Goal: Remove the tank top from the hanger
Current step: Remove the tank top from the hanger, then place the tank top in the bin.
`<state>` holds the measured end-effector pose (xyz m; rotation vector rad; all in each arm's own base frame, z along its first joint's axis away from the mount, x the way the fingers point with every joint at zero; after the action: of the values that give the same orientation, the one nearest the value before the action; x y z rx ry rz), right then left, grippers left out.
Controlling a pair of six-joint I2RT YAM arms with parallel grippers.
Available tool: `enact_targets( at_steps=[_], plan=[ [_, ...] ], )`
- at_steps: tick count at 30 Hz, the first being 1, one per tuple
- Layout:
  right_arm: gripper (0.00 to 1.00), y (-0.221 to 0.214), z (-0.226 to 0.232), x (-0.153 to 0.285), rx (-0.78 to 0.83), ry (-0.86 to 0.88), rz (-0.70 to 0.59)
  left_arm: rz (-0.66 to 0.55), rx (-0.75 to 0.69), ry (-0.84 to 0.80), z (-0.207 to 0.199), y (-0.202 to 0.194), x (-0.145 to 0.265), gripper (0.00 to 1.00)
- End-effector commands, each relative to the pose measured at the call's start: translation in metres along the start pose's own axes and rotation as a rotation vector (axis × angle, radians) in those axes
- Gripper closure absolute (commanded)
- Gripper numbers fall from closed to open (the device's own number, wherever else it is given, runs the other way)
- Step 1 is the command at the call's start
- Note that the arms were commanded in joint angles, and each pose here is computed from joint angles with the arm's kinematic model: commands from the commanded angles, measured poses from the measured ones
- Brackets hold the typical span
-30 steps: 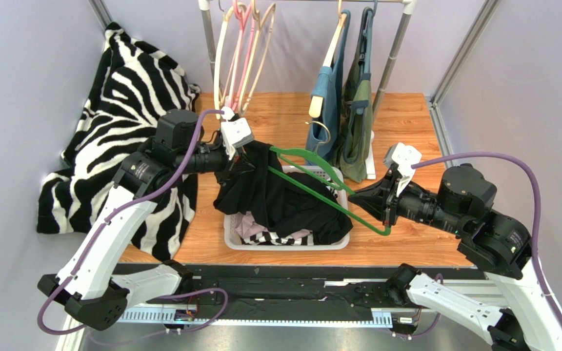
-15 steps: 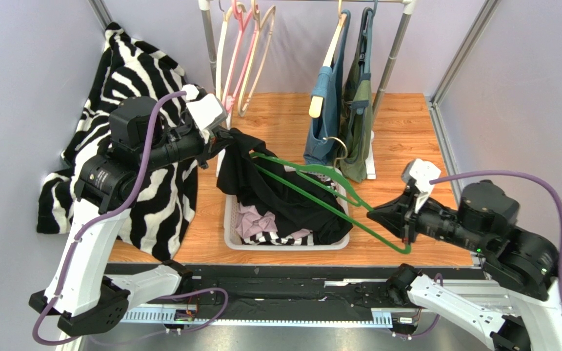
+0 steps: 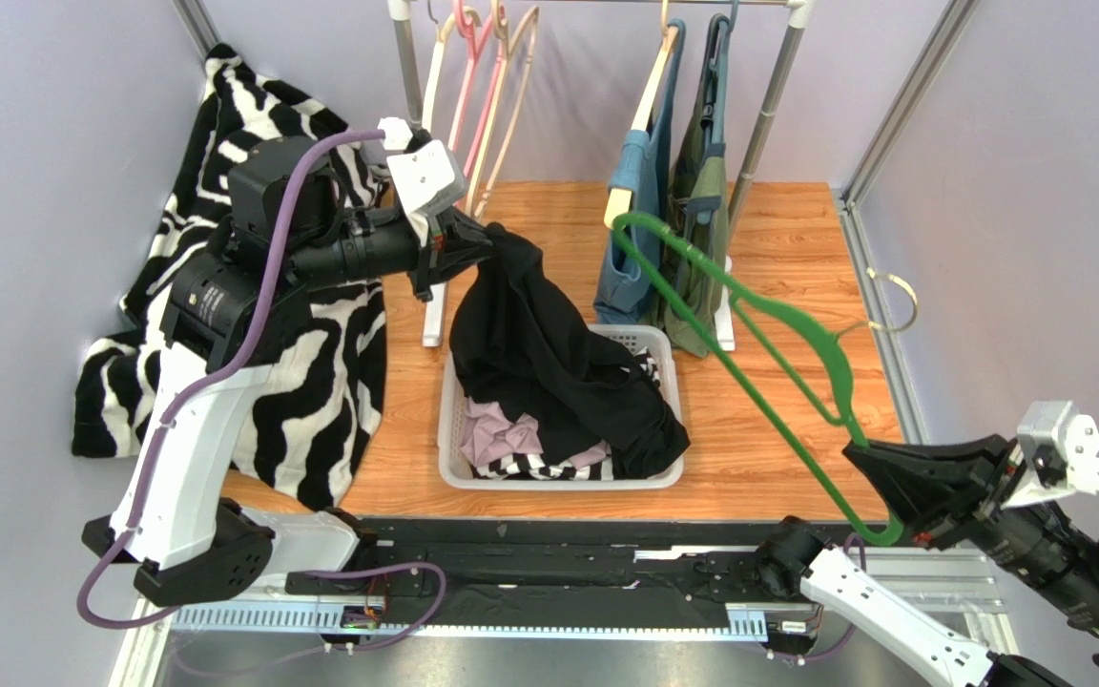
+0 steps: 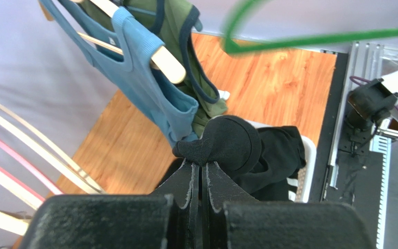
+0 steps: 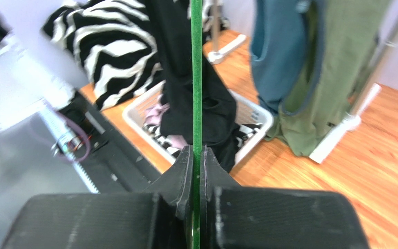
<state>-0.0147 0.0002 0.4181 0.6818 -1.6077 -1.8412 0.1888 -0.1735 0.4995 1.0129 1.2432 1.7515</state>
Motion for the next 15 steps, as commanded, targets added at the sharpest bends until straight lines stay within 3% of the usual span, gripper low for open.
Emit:
enact_targets(
  at_steps=[1,5,10,11,12,15],
  plan=[
    [1.0,0.019,-0.014,-0.037,-0.059,-0.154,-0.048,0.024,0.035,-0.073,-0.017,-0.018,0.003,1.0],
    [1.0,0.034,-0.012,-0.078,-0.074,-0.146,-0.023,0.161,0.068,-0.158,-0.038,-0.082,-0.006,1.0],
    [1.0,0.042,-0.012,-0.134,-0.055,-0.126,0.025,0.369,-0.046,-0.034,-0.028,-0.147,-0.022,0.99],
    [1.0,0.047,-0.013,-0.14,-0.066,-0.142,0.017,0.399,-0.072,-0.021,-0.024,-0.161,-0.028,0.86],
    [1.0,0.046,-0.015,-0.155,-0.069,-0.16,0.051,0.425,-0.079,0.006,-0.02,-0.169,-0.03,0.81],
    [1.0,0.05,-0.022,-0.173,-0.12,-0.245,0.081,0.463,-0.055,-0.001,-0.021,-0.194,-0.043,0.76]
  ],
)
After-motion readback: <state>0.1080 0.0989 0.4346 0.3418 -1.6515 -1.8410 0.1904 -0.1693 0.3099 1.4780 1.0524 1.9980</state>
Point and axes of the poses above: each gripper's point midway between its finger pads, its own x axis back along the fingers, its own z axis along the line the jaws close on, y = z × x, the point moved 7 cm from there along x, back along the fingers, and after that the axes turned 2 degrees about -x, right-handed, at the moved point
